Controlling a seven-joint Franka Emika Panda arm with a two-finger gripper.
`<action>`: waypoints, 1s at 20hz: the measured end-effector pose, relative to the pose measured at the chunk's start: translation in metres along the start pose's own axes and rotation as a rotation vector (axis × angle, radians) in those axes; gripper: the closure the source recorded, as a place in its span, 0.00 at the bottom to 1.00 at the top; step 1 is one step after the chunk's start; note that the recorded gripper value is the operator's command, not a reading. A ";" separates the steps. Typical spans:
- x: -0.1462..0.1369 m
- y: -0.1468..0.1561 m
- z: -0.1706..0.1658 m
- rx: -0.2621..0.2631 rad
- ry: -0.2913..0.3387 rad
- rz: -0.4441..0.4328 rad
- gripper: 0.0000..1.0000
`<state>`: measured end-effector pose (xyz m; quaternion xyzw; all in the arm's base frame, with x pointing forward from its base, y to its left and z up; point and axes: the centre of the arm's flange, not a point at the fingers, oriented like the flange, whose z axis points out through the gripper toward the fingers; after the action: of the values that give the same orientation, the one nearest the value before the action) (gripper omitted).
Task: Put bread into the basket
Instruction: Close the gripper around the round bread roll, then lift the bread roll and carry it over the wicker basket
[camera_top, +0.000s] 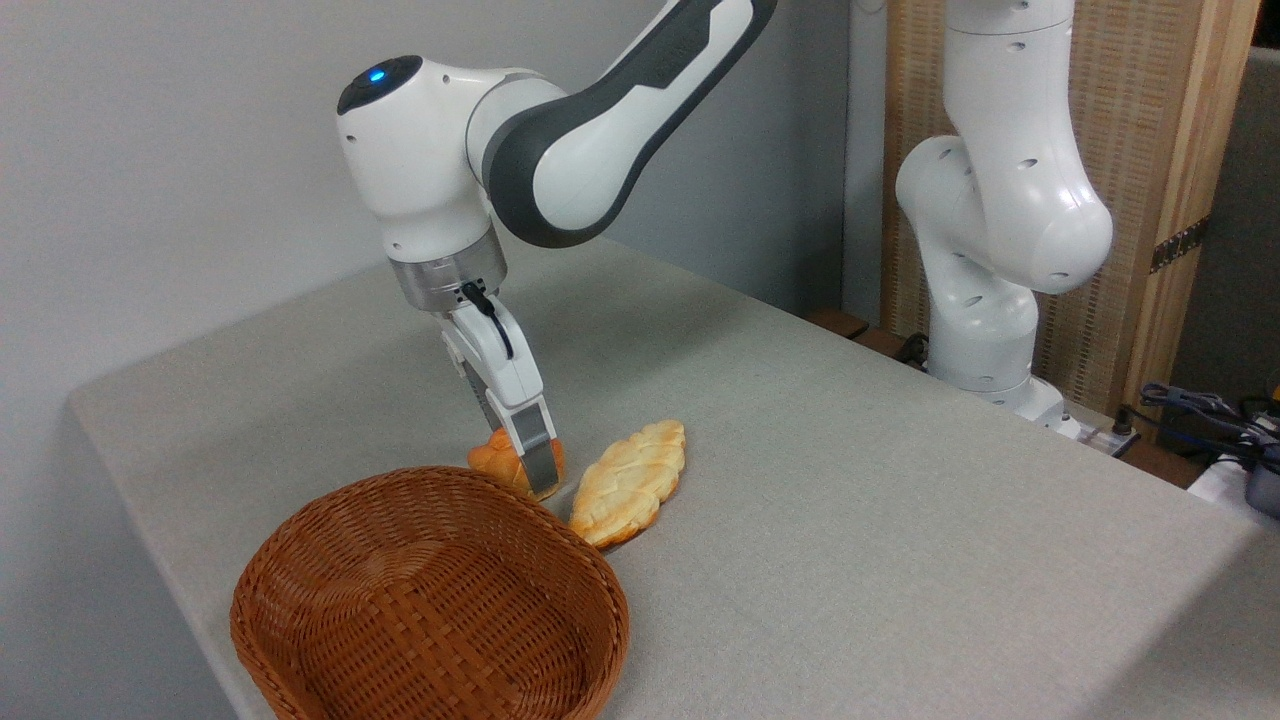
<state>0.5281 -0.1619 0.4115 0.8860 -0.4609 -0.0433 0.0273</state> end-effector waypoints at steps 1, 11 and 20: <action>0.000 0.000 0.000 0.000 0.000 0.000 0.44; 0.001 0.001 -0.011 0.013 0.017 0.003 0.39; -0.002 0.019 -0.082 0.083 0.134 0.003 0.37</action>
<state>0.5199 -0.1704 0.4949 0.8866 -0.4607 0.0355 0.0213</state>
